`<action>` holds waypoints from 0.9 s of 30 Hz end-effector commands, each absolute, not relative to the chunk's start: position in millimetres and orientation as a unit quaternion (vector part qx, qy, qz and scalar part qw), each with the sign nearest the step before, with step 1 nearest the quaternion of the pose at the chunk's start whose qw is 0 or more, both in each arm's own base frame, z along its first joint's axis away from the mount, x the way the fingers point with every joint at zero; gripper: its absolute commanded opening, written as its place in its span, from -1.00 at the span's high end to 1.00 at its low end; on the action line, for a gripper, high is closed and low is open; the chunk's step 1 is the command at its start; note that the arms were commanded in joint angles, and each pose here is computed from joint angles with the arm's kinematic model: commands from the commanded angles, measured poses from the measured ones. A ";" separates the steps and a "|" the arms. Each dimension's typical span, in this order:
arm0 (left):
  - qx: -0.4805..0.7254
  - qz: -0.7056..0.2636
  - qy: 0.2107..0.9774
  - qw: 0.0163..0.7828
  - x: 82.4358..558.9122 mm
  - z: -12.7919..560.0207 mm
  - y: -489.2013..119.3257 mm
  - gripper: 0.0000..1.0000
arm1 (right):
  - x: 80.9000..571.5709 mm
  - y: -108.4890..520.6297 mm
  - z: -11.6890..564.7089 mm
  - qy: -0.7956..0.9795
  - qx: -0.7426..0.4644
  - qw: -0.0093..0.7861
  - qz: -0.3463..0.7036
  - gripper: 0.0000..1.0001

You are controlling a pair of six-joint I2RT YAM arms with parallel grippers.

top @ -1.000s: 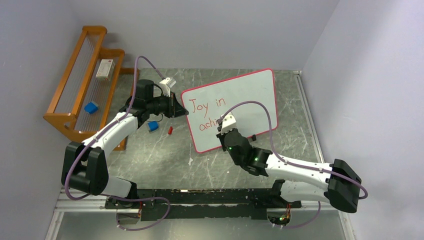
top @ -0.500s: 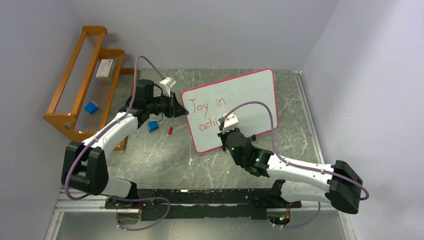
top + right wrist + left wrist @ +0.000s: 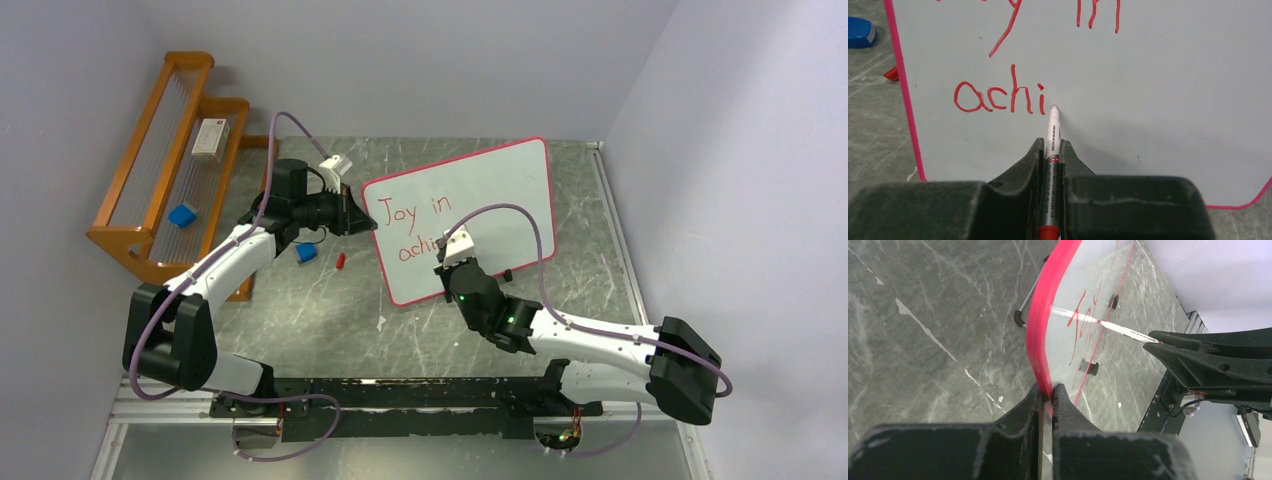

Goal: Write a sentence on the whiteboard

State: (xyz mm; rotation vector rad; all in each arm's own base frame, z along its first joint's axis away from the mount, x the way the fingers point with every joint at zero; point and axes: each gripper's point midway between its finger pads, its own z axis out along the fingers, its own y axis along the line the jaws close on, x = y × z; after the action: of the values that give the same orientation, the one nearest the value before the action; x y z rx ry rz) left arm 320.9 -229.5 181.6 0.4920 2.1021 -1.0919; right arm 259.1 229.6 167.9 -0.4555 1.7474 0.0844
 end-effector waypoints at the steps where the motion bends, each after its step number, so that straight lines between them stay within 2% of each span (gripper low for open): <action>1: 0.189 -0.374 0.842 0.340 326.0 150.9 -221.2 0.90 | 264.8 222.8 169.5 0.757 -0.175 0.628 0.030 1.00; 27: 0.190 -0.373 0.842 0.341 325.9 150.9 -221.1 0.89 | 272.6 217.9 179.5 0.751 -0.153 0.642 0.016 1.00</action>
State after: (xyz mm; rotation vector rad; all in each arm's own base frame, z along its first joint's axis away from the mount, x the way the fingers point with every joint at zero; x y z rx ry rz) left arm 320.9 -229.6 181.5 0.4951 2.1009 -1.0906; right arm 265.9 219.6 170.6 -0.4037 1.7385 0.0410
